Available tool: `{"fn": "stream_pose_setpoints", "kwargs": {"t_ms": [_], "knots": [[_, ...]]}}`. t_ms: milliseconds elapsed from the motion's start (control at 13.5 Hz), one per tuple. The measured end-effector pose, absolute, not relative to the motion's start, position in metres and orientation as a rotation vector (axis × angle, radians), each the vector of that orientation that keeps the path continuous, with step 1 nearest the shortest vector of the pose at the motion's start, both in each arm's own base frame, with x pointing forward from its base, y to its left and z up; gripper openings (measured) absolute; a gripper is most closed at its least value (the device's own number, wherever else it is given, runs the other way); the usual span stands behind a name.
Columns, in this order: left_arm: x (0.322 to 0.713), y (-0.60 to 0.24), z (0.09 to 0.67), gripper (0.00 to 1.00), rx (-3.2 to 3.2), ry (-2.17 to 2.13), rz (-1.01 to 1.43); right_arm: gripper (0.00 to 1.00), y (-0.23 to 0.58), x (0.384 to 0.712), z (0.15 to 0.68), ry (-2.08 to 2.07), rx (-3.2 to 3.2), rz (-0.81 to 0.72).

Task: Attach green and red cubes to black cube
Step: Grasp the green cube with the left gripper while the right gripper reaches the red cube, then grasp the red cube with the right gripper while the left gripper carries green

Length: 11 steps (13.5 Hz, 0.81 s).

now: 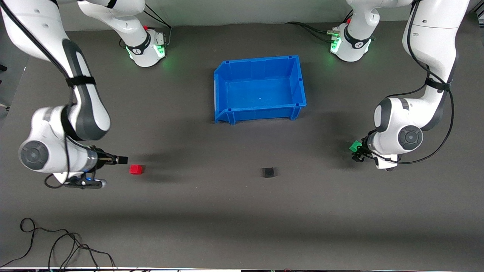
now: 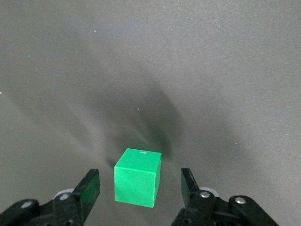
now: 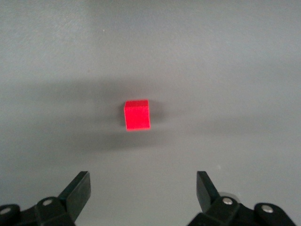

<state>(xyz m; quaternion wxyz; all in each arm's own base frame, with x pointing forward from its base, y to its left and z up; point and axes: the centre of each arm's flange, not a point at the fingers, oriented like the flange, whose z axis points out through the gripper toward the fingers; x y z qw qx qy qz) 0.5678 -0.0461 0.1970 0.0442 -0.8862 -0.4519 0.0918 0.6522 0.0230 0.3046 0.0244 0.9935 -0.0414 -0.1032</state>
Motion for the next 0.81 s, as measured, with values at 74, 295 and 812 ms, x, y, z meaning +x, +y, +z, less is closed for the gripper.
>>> {"fn": "stream_pose_setpoints", "kwargs": {"t_ms": [74,295,812], "knots": [[0.567,-0.046,0.194,0.70,-2.707,-1.385,0.278,1.00,0.023,0.655,0.287,-0.127,3.075,-0.314],[0.567,-0.044,0.179,0.59,-2.704,-1.396,0.272,1.00,0.024,0.659,0.230,-0.128,3.077,-0.317],[0.571,-0.042,0.182,0.40,-2.703,-1.405,0.263,1.00,0.029,0.660,0.187,-0.164,3.089,-0.318]]}}
